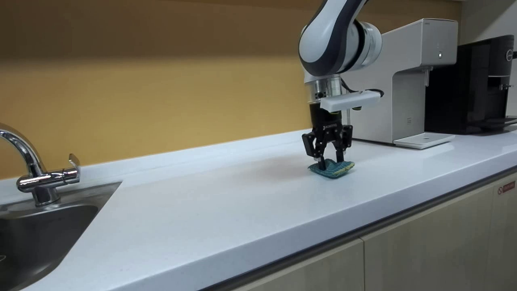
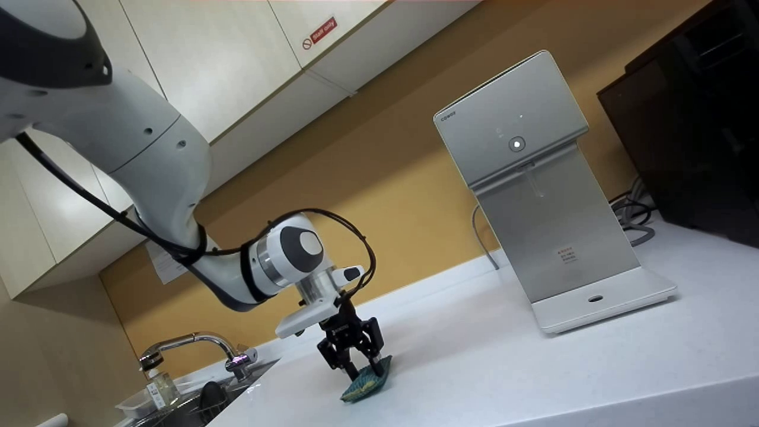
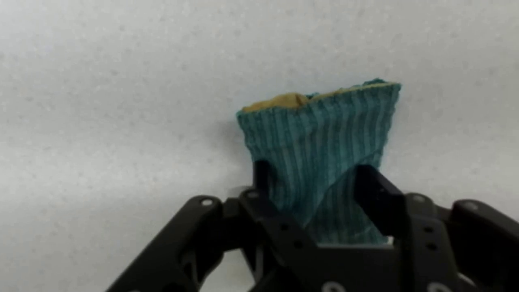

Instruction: Use the sponge to wipe the counter

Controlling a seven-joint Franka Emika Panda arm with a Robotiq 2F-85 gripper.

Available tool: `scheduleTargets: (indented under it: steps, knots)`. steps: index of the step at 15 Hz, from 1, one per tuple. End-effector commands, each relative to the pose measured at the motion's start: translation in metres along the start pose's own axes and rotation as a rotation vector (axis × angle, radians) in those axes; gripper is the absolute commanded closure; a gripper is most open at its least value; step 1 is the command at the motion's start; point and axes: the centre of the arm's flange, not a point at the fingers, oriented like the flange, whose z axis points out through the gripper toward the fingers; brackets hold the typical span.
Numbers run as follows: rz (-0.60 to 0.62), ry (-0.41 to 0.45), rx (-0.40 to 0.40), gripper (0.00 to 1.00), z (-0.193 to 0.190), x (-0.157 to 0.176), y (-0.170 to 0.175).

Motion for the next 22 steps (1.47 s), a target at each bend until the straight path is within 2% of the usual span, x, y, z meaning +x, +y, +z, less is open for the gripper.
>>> scheduleTargets:
  steps: [1, 5, 10, 13, 19, 22]
  knots:
    - [0.009, -0.015, 0.023, 0.73, -0.001, 0.000, 0.001]
    - [0.035, -0.008, 0.034, 0.98, 0.000, -0.008, 0.011]
    - [0.096, -0.008, 0.053, 0.98, 0.015, -0.035, 0.027]
    - [0.140, 0.017, 0.057, 0.98, 0.019, -0.065, 0.033]
    - [0.247, 0.038, 0.012, 0.98, 0.025, -0.131, 0.045]
    - [0.276, 0.033, 0.005, 0.98, 0.029, -0.146, 0.044]
